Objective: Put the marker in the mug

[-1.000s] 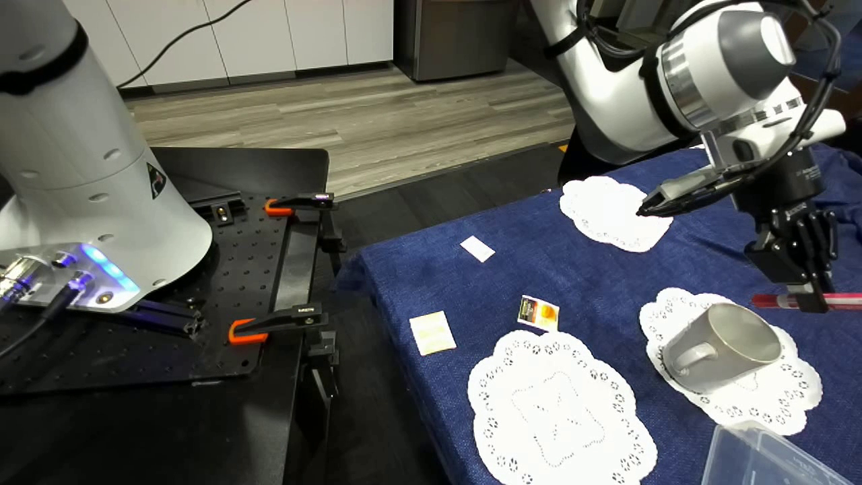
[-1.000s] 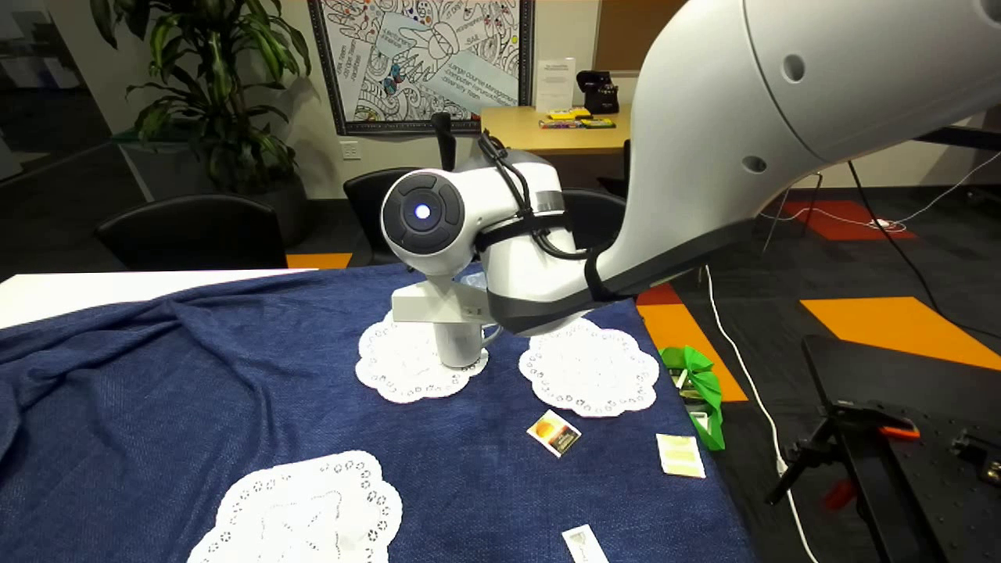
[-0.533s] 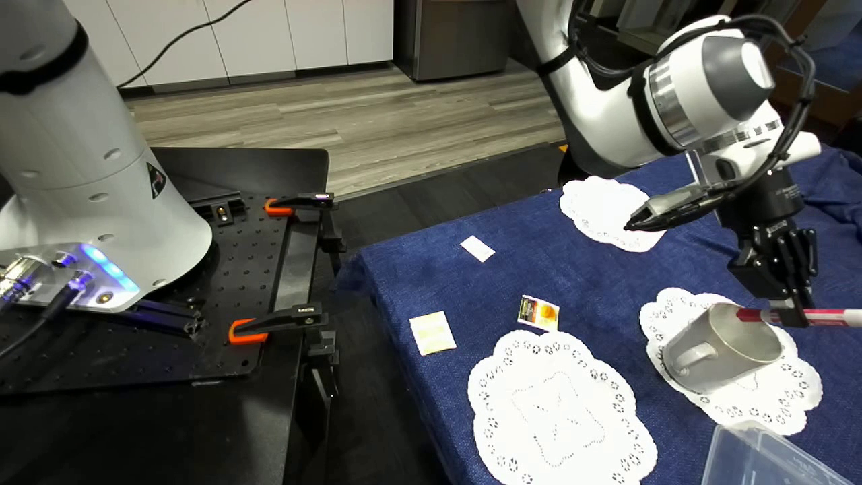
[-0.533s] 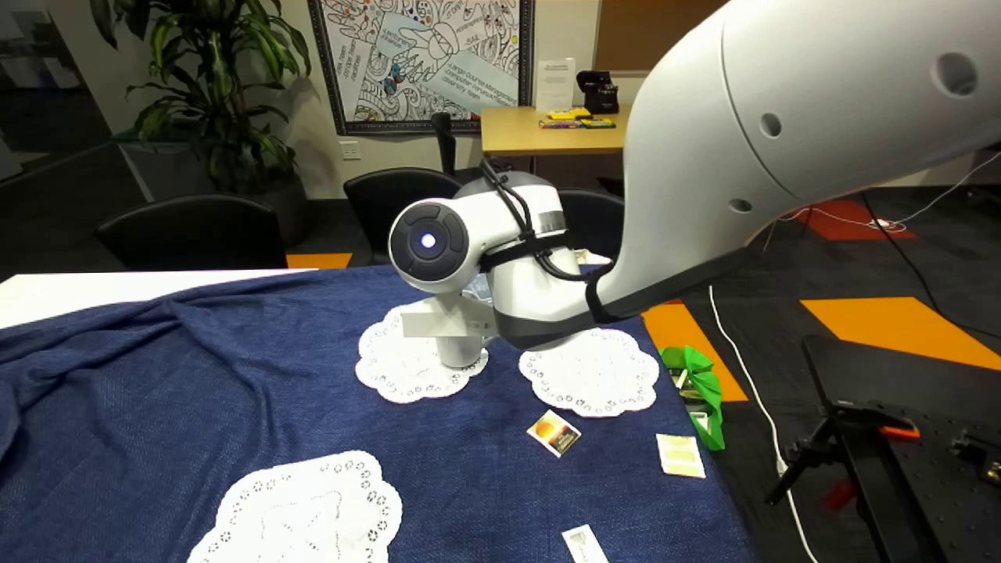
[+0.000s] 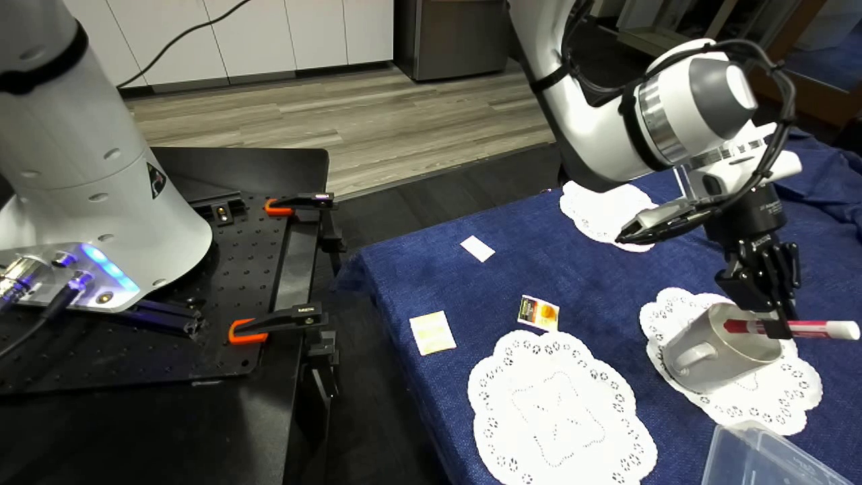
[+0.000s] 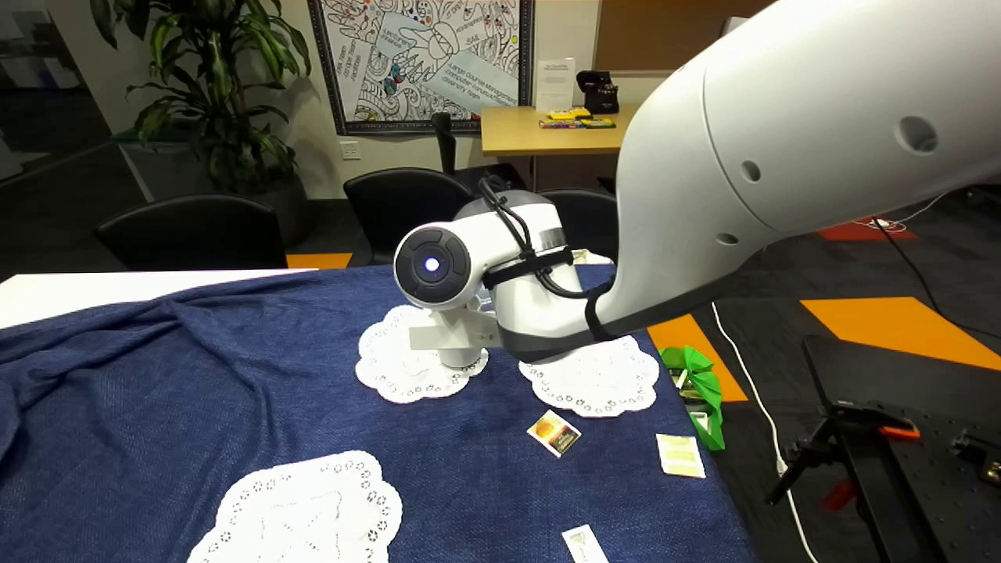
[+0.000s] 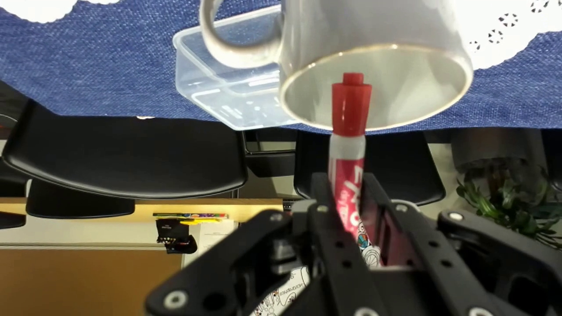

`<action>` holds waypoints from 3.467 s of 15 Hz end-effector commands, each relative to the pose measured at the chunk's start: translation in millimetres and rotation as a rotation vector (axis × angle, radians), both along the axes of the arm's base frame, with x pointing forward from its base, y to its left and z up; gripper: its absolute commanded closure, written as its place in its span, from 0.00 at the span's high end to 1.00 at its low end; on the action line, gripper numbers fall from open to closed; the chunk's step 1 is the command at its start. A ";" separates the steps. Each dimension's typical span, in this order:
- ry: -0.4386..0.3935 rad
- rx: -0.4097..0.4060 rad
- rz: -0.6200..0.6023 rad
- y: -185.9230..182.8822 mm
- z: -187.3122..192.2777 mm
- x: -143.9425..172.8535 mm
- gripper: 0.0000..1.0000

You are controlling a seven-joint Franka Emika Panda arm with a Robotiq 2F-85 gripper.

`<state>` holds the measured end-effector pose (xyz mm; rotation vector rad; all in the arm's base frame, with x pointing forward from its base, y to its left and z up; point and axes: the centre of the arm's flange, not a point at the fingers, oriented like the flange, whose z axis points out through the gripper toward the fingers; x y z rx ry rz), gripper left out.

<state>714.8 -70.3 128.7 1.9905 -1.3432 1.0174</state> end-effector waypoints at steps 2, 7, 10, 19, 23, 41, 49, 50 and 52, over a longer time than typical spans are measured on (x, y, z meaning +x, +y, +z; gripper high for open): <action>-0.026 -0.023 0.007 0.3 -1.6 4.7 0.59; -0.034 -0.020 0.018 5.5 9.4 -2.5 0.98; -0.068 -0.038 0.014 8.4 38.5 -9.2 1.00; -0.204 -0.112 -0.072 5.9 134.2 -29.7 1.00; -0.214 -0.097 -0.074 6.0 147.6 -36.8 1.00; 0.008 0.321 0.534 26.8 190.1 -97.7 1.00; 0.119 0.407 0.724 67.3 191.1 -117.2 1.00; 0.143 0.427 0.749 73.0 191.9 -122.5 1.00; 0.153 0.437 0.770 77.8 194.3 -127.8 1.00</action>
